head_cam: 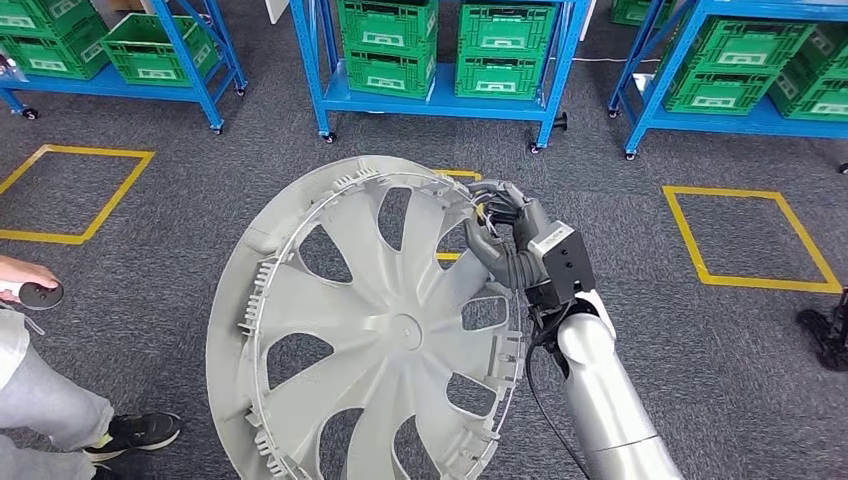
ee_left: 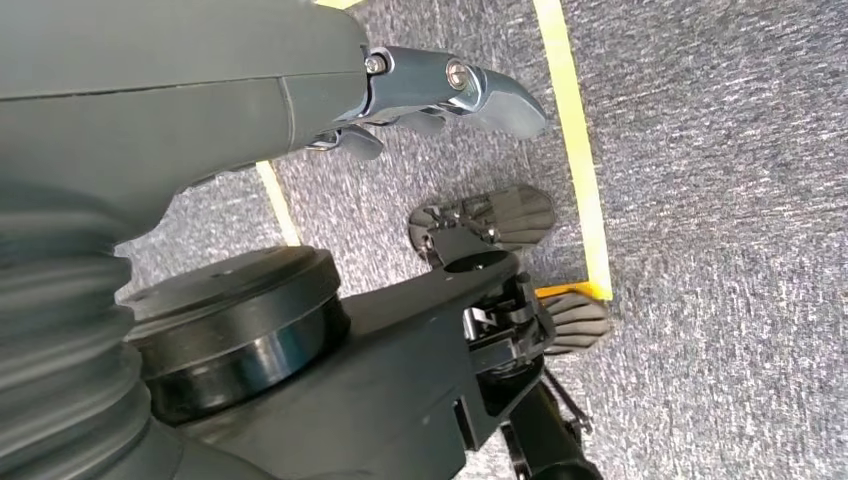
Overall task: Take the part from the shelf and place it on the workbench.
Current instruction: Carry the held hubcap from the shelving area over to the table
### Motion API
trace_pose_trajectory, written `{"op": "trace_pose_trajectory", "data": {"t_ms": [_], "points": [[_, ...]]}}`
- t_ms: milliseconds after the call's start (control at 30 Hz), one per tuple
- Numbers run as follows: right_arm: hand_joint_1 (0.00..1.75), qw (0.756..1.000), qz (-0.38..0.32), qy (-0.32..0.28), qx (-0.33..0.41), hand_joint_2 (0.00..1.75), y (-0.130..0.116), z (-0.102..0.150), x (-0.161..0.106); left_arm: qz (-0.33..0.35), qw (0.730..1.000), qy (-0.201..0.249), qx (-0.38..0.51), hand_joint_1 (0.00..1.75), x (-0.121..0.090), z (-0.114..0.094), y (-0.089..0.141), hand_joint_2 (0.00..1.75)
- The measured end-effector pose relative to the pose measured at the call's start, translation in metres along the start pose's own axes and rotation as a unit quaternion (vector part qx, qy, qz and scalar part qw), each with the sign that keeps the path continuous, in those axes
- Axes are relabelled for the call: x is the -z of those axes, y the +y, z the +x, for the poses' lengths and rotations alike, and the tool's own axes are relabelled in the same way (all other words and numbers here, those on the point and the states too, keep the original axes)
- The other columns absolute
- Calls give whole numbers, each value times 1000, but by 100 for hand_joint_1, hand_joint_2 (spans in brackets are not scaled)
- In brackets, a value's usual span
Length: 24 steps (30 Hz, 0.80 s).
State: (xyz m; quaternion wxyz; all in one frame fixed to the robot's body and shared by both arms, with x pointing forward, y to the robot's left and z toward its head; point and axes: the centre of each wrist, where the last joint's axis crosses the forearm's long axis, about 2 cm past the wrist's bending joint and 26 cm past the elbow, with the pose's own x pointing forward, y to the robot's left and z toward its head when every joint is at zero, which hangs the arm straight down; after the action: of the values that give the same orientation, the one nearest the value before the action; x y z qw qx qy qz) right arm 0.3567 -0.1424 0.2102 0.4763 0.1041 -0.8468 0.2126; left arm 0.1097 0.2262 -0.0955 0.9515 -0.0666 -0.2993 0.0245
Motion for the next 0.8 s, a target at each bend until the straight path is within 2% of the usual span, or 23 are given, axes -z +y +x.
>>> {"op": "trace_pose_trajectory", "data": {"t_ms": [300, 800], "points": [[175, 999, -1, 1, 53, 175, -1, -5, -8, -3, 1000, 2, 1, 0, -1, -3, -3, 175], [175, 999, -22, 24, 40, 175, -2, -14, -23, -3, 1000, 6, 1, 0, -2, -6, -3, 175]]}}
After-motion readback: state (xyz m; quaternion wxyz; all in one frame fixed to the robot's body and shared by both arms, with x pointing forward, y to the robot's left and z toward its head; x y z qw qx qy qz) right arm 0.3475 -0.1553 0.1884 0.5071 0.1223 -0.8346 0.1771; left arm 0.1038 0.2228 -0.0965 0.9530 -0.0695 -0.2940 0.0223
